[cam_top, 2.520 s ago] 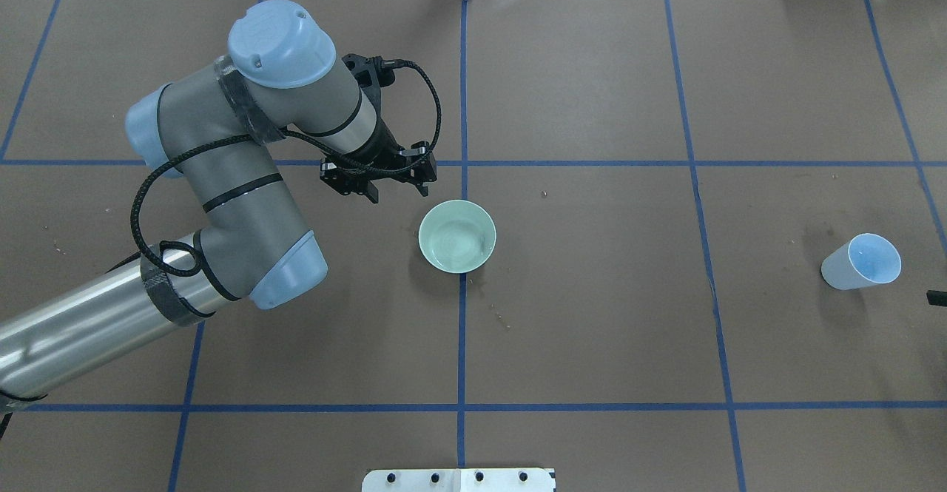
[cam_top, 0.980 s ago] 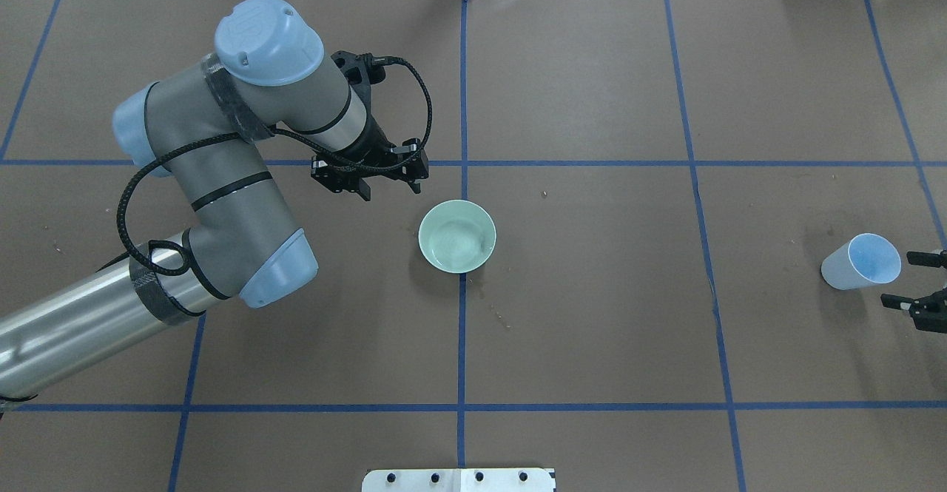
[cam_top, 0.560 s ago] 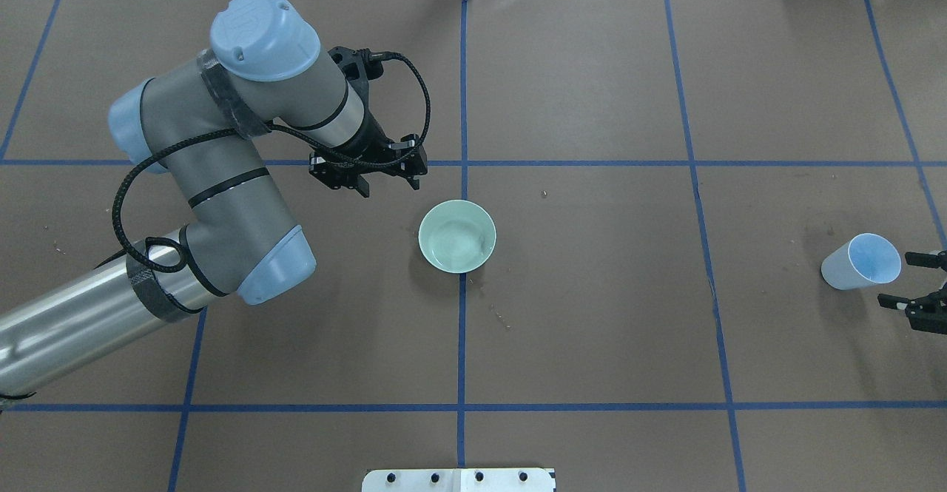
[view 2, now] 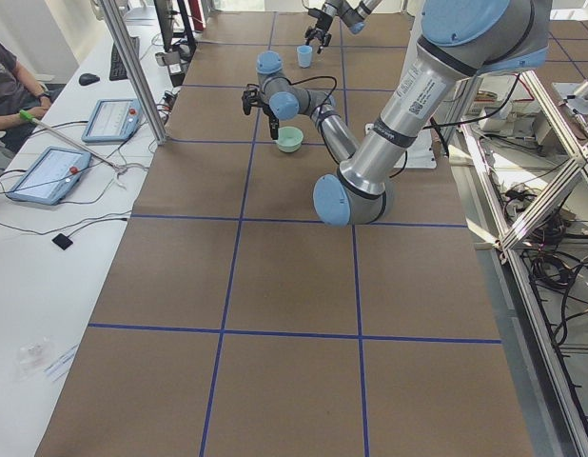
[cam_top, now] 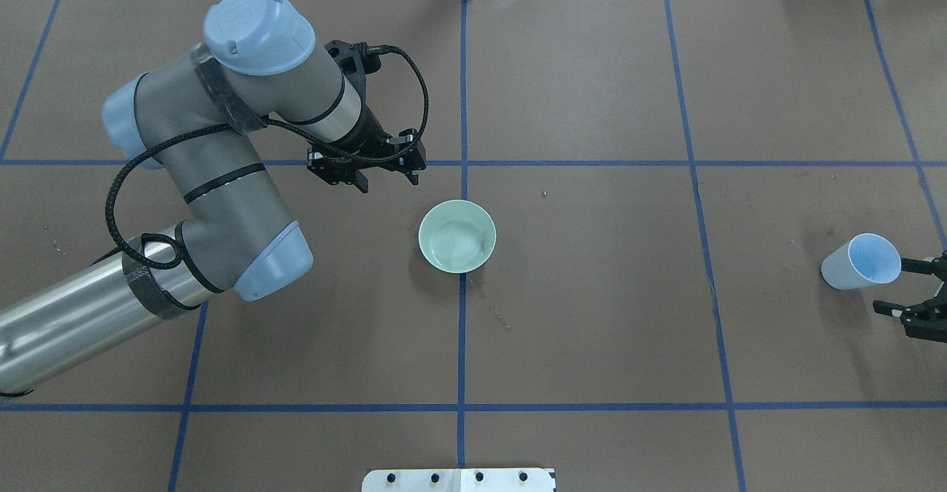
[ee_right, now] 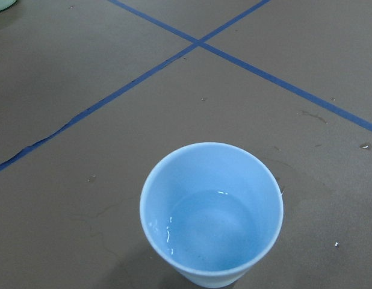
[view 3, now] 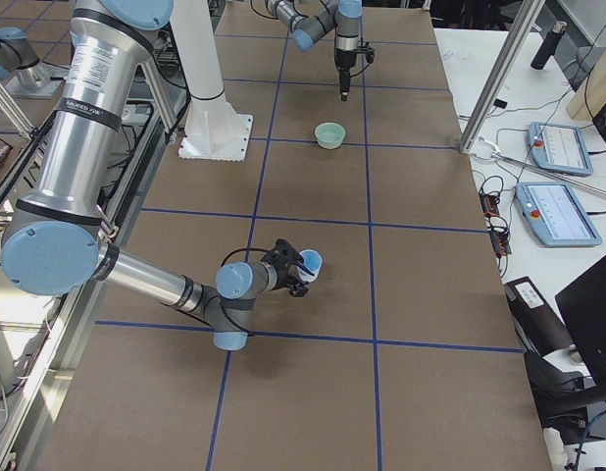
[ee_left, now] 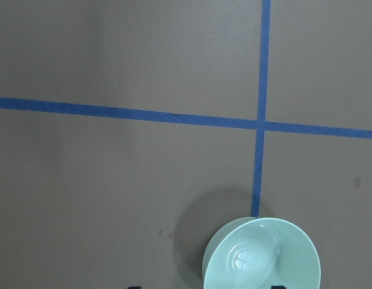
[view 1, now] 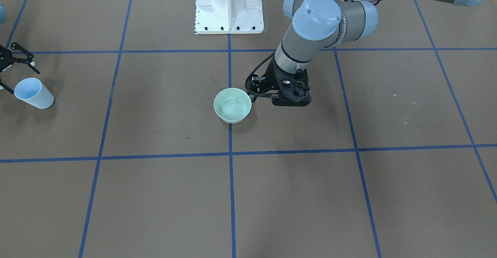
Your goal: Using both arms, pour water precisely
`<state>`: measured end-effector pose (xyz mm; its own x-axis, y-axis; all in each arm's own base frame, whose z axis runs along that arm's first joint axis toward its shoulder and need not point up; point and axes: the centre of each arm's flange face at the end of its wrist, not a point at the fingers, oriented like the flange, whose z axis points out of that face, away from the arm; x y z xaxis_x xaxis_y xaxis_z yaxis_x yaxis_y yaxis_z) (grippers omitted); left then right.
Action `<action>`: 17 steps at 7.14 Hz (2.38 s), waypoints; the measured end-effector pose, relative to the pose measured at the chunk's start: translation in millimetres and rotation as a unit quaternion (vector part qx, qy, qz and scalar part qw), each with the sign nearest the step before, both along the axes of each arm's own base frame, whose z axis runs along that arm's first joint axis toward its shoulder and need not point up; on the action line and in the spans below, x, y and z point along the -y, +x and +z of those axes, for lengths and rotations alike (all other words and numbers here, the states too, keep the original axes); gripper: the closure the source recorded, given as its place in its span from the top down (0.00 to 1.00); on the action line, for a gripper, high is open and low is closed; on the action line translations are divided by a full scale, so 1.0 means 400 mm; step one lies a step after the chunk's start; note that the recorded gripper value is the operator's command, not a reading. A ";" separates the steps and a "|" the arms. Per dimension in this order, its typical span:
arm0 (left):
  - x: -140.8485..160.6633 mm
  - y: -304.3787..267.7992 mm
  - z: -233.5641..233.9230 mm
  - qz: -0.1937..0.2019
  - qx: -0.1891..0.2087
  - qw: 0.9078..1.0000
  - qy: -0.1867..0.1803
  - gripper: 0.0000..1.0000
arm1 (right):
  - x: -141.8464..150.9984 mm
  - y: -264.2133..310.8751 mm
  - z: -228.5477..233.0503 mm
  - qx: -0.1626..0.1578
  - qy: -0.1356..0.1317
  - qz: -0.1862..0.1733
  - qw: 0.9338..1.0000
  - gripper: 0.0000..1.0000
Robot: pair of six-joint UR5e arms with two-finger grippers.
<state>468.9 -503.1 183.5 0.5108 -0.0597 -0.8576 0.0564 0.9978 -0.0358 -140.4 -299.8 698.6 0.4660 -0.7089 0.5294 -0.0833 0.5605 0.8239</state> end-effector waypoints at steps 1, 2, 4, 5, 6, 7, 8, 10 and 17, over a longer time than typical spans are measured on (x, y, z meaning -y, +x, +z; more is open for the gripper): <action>0.000 -0.003 -0.002 -0.001 0.000 1.000 0.000 0.78 | 0.003 -0.008 -0.003 0.002 0.005 0.003 1.000 0.99; 0.000 -0.008 -0.004 -0.001 0.002 1.000 -0.001 0.78 | 0.005 -0.014 -0.006 0.004 0.010 0.007 1.000 0.99; -0.003 -0.016 -0.011 -0.002 0.003 1.000 -0.002 0.78 | 0.014 -0.032 -0.005 0.007 0.016 0.014 1.000 0.99; -0.004 -0.018 -0.013 -0.002 0.003 1.000 -0.002 0.78 | 0.019 -0.041 0.002 0.010 0.019 0.014 1.000 0.99; -0.004 -0.018 -0.013 -0.002 0.003 1.000 -0.002 0.78 | 0.023 -0.048 0.004 0.012 0.023 0.015 1.000 0.99; -0.005 -0.019 -0.015 -0.002 0.002 1.000 -0.002 0.78 | 0.027 -0.054 0.003 0.014 0.025 0.018 0.999 0.99; -0.006 -0.021 -0.016 -0.002 0.002 1.000 -0.002 0.78 | 0.029 -0.057 0.003 0.015 0.026 0.019 0.999 0.99; -0.007 -0.030 -0.022 -0.003 0.003 1.000 -0.002 0.78 | 0.039 -0.064 0.000 0.017 0.027 0.029 0.999 0.99; -0.015 -0.046 -0.019 -0.003 0.012 1.000 -0.006 0.78 | 0.050 -0.083 0.001 0.022 0.030 0.030 0.999 0.85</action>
<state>450.5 -497.1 175.9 0.5305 -0.0730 -0.8445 0.0626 0.9969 -0.0468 -173.7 -320.0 699.0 0.4862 -0.7113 0.5076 -0.1529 0.5026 0.8509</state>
